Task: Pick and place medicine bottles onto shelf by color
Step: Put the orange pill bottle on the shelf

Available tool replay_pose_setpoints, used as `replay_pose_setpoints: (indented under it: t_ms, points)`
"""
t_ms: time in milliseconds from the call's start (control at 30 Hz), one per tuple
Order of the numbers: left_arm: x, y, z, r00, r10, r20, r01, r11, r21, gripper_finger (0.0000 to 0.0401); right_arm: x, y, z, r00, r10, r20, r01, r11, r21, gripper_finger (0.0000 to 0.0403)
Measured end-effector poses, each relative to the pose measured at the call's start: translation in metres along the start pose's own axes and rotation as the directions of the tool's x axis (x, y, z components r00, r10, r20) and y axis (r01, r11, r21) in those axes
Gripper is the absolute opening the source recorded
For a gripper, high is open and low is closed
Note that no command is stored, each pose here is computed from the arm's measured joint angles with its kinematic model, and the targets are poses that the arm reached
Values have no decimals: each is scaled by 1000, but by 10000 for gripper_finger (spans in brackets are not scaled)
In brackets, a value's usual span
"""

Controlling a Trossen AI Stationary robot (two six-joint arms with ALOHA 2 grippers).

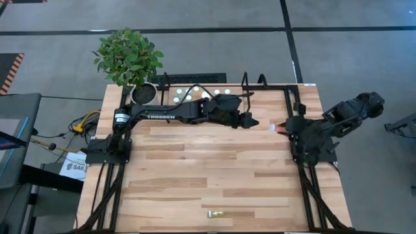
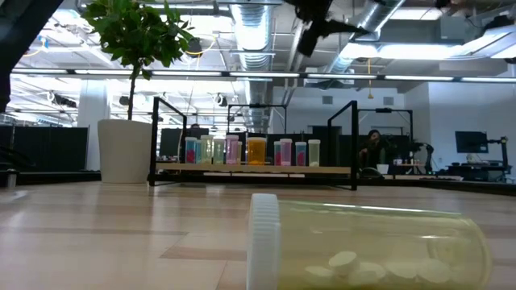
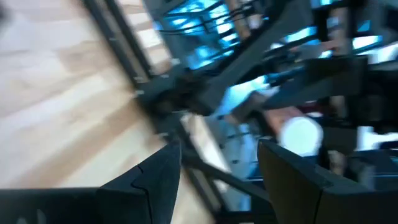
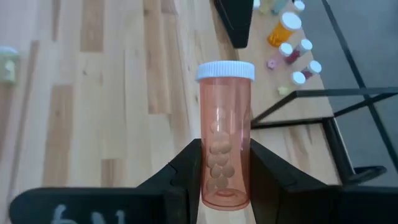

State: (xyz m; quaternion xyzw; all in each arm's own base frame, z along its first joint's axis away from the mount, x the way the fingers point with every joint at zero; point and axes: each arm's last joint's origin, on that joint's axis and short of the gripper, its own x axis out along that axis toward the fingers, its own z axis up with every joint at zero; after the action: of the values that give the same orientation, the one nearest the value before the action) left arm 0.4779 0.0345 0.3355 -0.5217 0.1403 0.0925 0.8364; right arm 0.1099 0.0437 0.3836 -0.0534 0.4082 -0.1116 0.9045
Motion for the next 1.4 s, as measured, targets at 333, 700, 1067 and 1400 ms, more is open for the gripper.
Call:
replay_pose_setpoints:
  t_ms: [333, 700, 1067, 1400]
  points:
    - [0, -25, -13, 985, -173, 23, 174, 983, -56, 198, 4, 9, 14, 995, 43, 87, -40, 999, -27, 118]
    - [0, -30, -26, 982, -185, -28, 180, 975, -132, 198, 27, 30, 26, 1000, 10, 20, -8, 993, -116, 118]
    - [1, -24, -38, 994, -83, -75, 73, 988, -134, 198, 50, 29, 36, 996, -71, -53, 66, 994, -86, 118]
    - [1, -16, -36, 998, -18, -65, 11, 995, -98, 178, 55, 32, 39, 996, -68, -56, 63, 994, -86, 118]
